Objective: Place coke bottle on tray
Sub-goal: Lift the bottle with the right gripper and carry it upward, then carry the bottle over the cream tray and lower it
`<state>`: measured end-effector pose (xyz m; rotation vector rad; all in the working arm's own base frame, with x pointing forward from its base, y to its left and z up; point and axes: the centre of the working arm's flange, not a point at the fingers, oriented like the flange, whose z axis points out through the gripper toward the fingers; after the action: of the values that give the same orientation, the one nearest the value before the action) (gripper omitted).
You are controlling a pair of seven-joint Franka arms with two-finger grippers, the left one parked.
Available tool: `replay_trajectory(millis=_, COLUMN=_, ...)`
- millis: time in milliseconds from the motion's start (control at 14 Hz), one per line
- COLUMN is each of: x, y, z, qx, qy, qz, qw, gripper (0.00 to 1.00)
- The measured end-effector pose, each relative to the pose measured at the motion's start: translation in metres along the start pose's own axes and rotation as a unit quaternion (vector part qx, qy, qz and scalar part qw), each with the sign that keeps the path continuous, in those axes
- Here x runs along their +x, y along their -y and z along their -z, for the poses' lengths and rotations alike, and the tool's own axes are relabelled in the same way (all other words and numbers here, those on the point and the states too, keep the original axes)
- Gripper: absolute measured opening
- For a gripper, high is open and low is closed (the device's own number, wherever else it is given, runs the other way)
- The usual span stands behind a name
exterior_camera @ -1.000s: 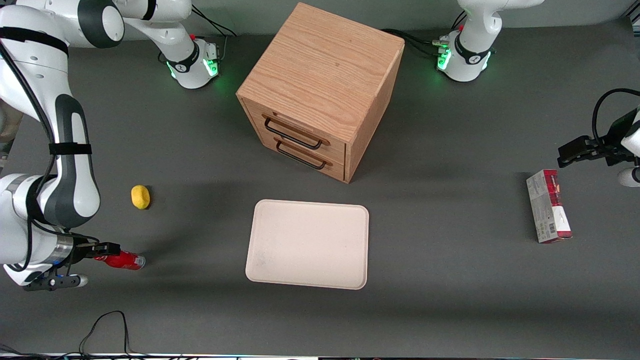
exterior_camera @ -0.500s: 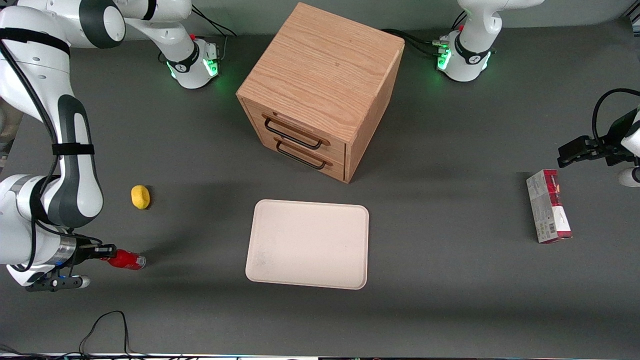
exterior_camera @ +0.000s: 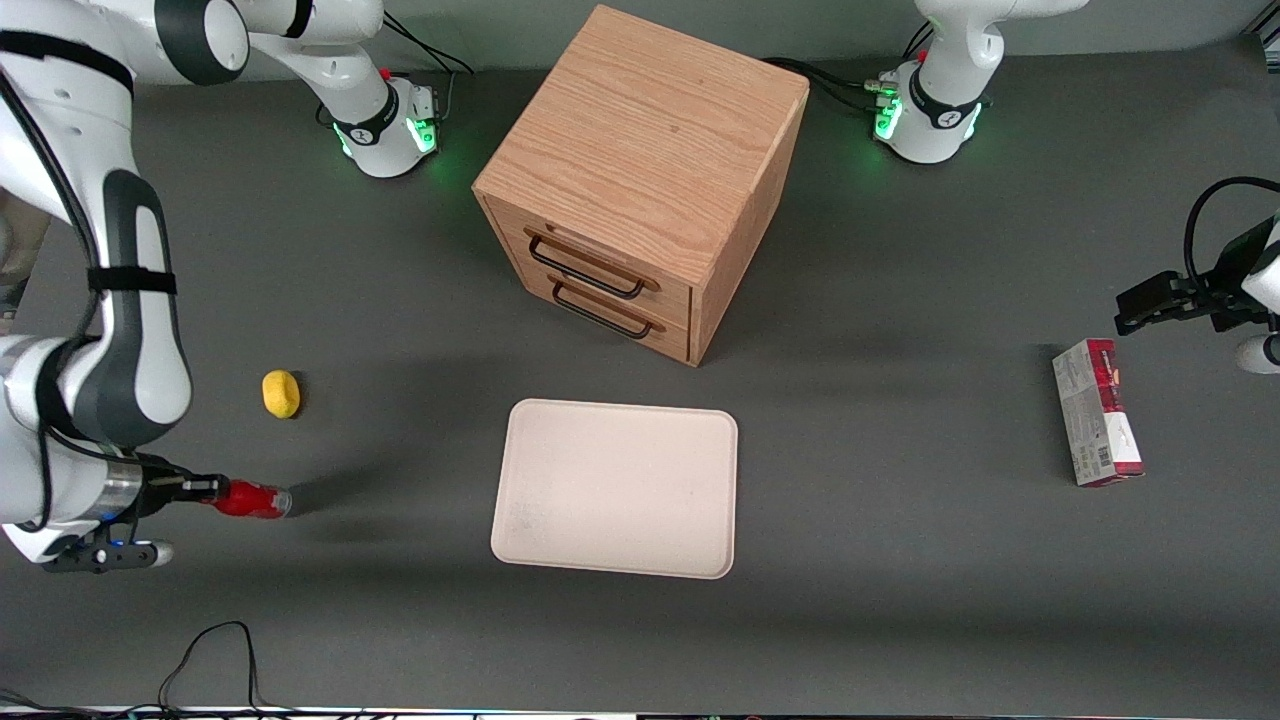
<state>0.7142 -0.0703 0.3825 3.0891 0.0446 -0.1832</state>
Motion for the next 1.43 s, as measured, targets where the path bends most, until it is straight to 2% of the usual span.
replay_trajectory(millis=143, x=-0.028, y=0.011, z=0.06, qx=0.004, qy=0.011, qz=0.005, qw=0.9999, gripper=0.31)
replay_trajectory(millis=357, x=-0.083, y=0.012, z=0.133, qx=0.011, qy=0.011, qz=0.005, qw=0.9999, gripper=0.31)
replay_trajectory(millis=643, x=-0.163, y=0.015, z=0.163, qx=0.021, qy=0.014, qz=0.007, qw=0.9997, gripper=0.31)
replay_trajectory(millis=857, x=-0.198, y=0.017, z=0.166, qx=0.024, qy=0.016, qz=0.009, qw=0.9995, gripper=0.31)
replay_trajectory(millis=1071, x=-0.189, y=0.047, z=0.164, qx=0.019, qy=0.01, qz=0.0, qw=0.9998, gripper=0.31)
replay_trajectory(millis=1214, x=-0.161, y=0.099, z=0.159, qx=0.01, qy=0.016, qz=-0.018, qw=0.9997, gripper=0.31)
replay_trajectory(millis=1286, x=-0.143, y=0.134, z=0.155, qx=0.003, qy=0.022, qz=-0.028, qw=0.9994, gripper=0.31)
replay_trajectory(millis=1429, x=-0.105, y=0.207, z=0.139, qx=-0.016, qy=0.047, qz=-0.042, qw=0.9979, gripper=0.31)
